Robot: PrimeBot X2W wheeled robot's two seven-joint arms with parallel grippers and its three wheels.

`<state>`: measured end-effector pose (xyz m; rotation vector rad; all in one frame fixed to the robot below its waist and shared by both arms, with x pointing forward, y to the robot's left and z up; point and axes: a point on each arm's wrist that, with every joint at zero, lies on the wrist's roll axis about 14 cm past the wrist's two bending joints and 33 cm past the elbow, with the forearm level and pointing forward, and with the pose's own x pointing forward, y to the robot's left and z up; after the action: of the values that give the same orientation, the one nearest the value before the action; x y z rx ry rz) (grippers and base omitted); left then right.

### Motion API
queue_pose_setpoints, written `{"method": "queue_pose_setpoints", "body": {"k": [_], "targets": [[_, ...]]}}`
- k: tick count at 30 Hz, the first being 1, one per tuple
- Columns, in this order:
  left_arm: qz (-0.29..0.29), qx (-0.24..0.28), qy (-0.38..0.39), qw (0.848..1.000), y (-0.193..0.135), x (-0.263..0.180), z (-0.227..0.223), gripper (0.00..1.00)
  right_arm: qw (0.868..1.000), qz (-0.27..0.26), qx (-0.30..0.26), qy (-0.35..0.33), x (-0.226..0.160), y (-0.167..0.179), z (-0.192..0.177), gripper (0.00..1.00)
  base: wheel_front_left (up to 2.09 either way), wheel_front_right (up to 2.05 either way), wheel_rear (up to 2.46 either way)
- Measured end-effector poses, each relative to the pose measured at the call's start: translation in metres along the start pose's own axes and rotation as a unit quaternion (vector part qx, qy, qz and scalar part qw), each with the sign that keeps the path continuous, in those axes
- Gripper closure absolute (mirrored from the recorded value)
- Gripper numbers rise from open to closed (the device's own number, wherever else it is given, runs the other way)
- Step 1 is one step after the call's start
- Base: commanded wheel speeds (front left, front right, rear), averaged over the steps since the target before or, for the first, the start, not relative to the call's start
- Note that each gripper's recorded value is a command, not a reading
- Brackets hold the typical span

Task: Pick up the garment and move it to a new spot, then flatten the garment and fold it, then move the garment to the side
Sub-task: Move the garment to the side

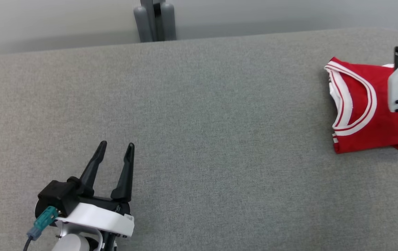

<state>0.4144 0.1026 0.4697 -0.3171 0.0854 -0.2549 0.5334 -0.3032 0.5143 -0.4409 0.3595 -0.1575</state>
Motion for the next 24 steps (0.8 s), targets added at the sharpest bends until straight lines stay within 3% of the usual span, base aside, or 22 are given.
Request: {"method": "queue_pose_setpoints", "body": {"k": [7, 15, 24], "targets": [[0.013, -0.004, -0.049, 0.999, 0.002, -0.003, 0.036, 0.00, 0.992, 0.024, 0.057, -0.107, -0.025, 0.019, 0.049, 0.00, 0.00, 0.00, 0.00], [0.041, 0.004, -0.095, 0.995, 0.008, -0.019, 0.066, 0.00, 0.973, 0.056, 0.108, -0.194, -0.064, 0.046, 0.074, 0.00, 0.00, 0.00, 0.00], [0.086, 0.025, -0.098, 0.991, 0.030, -0.045, 0.067, 0.00, 0.955, 0.087, 0.158, -0.236, -0.098, 0.077, 0.066, 0.00, 0.00, 0.00, 0.00]]}}
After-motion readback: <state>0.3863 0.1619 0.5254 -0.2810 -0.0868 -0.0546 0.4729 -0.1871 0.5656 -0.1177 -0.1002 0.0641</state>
